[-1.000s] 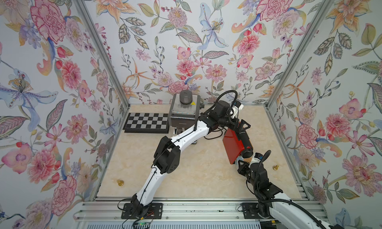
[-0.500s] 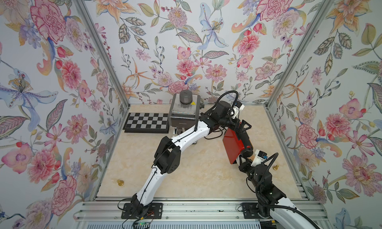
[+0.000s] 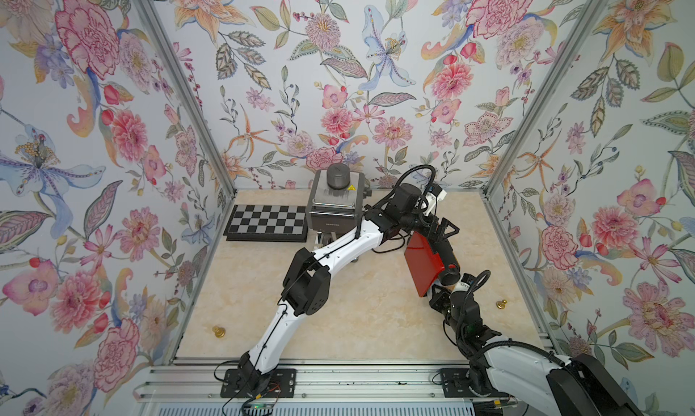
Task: Wipe the surface of a coffee machine
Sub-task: Wipe the dirt from the surface of the coffee machine.
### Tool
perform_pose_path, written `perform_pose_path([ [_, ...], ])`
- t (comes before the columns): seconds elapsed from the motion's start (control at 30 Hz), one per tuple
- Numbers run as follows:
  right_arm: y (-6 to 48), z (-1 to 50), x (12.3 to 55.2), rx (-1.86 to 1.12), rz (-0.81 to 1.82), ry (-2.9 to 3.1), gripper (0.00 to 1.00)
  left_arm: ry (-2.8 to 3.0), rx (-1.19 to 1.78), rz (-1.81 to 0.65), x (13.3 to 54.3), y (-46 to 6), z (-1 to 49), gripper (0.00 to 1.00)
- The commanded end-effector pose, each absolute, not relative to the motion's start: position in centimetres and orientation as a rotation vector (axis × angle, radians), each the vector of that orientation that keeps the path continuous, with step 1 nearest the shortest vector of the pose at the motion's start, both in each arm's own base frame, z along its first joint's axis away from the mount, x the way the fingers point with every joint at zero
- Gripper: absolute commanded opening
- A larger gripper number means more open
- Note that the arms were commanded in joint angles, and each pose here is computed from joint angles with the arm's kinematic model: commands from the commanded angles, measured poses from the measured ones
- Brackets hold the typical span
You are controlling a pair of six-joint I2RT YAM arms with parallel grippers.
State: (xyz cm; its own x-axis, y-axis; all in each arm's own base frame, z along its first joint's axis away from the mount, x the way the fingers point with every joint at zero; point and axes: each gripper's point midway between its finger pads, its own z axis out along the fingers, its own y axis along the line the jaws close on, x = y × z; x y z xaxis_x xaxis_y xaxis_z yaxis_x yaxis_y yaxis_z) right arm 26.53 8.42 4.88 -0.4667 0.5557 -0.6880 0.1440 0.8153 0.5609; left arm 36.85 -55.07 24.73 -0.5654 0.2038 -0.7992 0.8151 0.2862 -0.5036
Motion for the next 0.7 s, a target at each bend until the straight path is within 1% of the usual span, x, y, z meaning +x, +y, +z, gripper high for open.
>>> perform_pose_path([
  [0.0,10.3,3.9,25.1,0.370,0.564,2.128,0.00,2.090,0.932,-1.268,35.9,-55.1,20.6,0.99],
  [0.2,9.2,7.2,24.2,0.339,0.529,2.081,0.00,2.092,0.926,-1.273,35.9,-55.2,20.4,0.99],
  [0.23,9.4,7.7,24.0,0.342,0.560,2.062,0.00,2.090,0.926,-1.275,35.9,-55.2,20.5,0.99],
  [0.4,9.2,8.6,22.9,0.298,0.501,2.176,0.00,2.089,0.923,-1.275,35.9,-55.2,20.5,0.99],
  [0.67,10.6,10.1,21.8,0.224,0.550,2.270,0.00,2.085,0.919,-1.274,36.0,-55.2,20.5,0.99],
])
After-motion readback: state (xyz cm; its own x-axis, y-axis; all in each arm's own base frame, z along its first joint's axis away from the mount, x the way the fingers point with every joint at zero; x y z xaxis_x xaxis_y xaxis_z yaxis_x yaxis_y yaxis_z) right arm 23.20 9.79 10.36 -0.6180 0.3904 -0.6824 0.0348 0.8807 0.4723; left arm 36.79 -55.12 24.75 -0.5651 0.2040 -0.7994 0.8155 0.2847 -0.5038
